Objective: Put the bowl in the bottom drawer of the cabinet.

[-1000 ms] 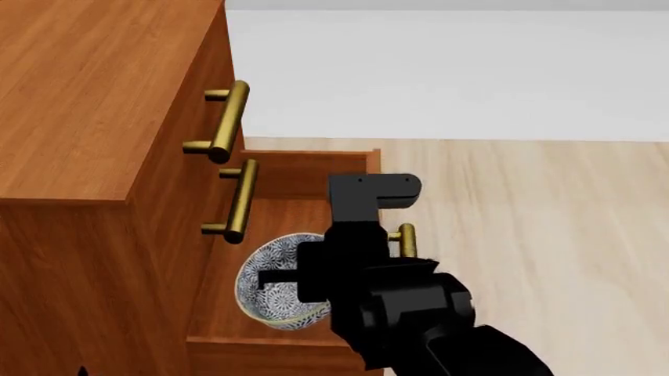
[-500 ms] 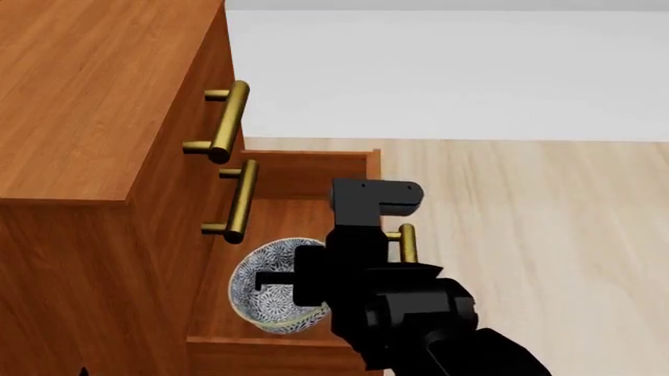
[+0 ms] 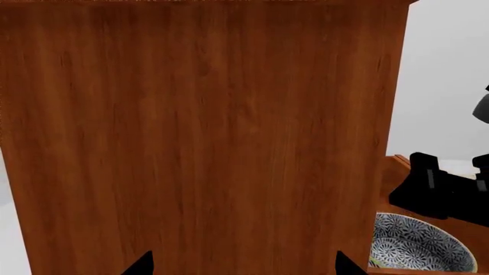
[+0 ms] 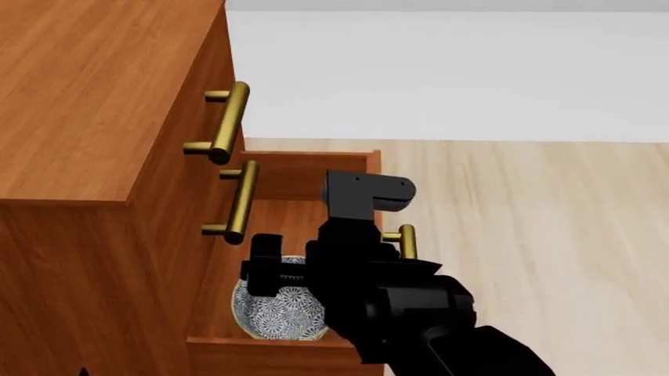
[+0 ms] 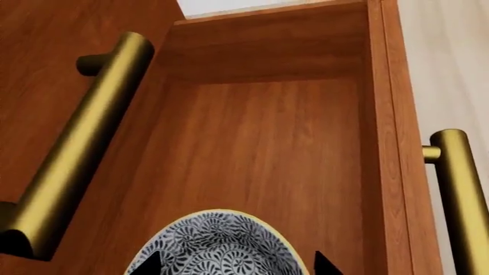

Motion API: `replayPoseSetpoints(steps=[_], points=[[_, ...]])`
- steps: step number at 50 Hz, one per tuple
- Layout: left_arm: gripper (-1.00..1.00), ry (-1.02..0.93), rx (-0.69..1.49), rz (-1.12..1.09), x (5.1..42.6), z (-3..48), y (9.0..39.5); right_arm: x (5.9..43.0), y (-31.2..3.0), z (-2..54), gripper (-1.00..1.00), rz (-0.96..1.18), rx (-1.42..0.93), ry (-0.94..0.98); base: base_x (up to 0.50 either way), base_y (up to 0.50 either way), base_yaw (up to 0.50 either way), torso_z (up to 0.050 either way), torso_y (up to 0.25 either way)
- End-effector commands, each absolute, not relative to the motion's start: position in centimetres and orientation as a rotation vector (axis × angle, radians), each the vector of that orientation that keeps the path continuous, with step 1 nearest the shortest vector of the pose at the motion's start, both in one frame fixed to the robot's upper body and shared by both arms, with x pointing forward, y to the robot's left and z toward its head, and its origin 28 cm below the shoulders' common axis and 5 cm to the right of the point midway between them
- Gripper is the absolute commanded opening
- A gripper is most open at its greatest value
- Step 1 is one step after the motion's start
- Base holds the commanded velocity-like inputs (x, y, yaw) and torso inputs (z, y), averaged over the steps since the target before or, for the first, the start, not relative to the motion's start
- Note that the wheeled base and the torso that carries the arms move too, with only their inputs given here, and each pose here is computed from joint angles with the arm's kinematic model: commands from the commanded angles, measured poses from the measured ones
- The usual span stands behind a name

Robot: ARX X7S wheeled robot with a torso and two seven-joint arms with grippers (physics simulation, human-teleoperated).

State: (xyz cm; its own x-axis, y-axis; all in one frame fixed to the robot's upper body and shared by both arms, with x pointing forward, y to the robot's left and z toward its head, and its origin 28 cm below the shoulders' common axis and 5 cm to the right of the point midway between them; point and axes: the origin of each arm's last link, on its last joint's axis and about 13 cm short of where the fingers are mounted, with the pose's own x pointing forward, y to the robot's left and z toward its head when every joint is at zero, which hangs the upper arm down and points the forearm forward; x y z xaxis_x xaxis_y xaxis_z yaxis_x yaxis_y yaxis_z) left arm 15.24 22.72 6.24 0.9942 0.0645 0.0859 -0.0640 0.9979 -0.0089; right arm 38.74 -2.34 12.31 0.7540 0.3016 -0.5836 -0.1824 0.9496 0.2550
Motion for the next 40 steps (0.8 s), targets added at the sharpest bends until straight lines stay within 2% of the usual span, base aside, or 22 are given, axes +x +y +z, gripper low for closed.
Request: replayPoseSetpoints(steps=[1,40], points=[[1.0,-0.087,-0.006,0.065,15.3,6.3,22.7,38.6,-2.8,11.6,1.0,0.214,0.108,0.678,0.0,0.0,0.0,0.0,0.0],[1.0,-0.093,0.001,0.058,15.2,6.5,22.4,41.4,-4.7,17.9,1.0,0.153,0.036,0.478,0.0,0.0,0.0,0.0,0.0]])
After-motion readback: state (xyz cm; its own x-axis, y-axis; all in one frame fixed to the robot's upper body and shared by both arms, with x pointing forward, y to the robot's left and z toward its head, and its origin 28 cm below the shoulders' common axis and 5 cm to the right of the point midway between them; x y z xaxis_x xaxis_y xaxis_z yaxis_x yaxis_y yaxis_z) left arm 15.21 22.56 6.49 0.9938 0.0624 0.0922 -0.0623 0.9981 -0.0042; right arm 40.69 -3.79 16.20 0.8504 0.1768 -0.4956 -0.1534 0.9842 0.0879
